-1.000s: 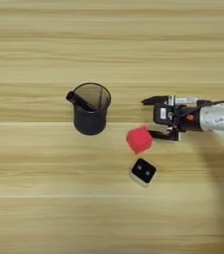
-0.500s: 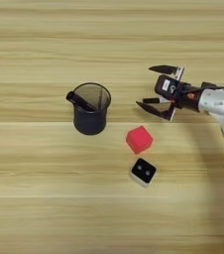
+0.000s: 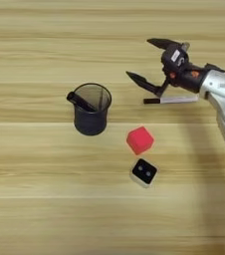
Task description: Move the objects on the table
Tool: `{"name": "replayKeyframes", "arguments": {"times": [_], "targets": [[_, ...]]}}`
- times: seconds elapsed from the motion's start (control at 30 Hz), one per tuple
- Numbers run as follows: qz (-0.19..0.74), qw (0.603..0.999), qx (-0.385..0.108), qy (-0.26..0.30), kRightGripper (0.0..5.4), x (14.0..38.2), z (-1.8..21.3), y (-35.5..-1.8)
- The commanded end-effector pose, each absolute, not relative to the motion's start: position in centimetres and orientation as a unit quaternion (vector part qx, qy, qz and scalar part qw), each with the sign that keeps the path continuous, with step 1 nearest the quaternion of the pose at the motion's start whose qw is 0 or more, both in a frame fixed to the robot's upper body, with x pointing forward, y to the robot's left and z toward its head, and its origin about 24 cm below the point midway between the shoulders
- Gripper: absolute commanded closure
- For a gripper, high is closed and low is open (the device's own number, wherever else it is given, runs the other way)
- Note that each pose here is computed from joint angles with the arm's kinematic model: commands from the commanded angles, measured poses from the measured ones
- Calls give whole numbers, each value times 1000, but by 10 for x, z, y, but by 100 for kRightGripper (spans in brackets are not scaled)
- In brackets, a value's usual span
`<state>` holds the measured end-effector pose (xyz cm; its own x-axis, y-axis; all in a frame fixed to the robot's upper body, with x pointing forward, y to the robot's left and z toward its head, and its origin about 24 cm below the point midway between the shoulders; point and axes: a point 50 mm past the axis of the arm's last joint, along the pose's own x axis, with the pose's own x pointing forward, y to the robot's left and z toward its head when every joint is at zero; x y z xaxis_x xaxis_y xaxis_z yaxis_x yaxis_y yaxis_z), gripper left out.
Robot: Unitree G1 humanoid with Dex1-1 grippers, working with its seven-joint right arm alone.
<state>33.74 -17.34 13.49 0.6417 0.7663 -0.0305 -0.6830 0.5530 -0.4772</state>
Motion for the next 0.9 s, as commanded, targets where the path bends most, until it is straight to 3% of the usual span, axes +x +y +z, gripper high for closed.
{"name": "replayKeyframes", "arguments": {"times": [0.03,0.43,0.9], "targets": [[429,857,-213,-189,3,331,185,-163],[532,800,-189,-202,3,296,179,-133],[559,793,-183,-162,3,295,151,-88]]}}
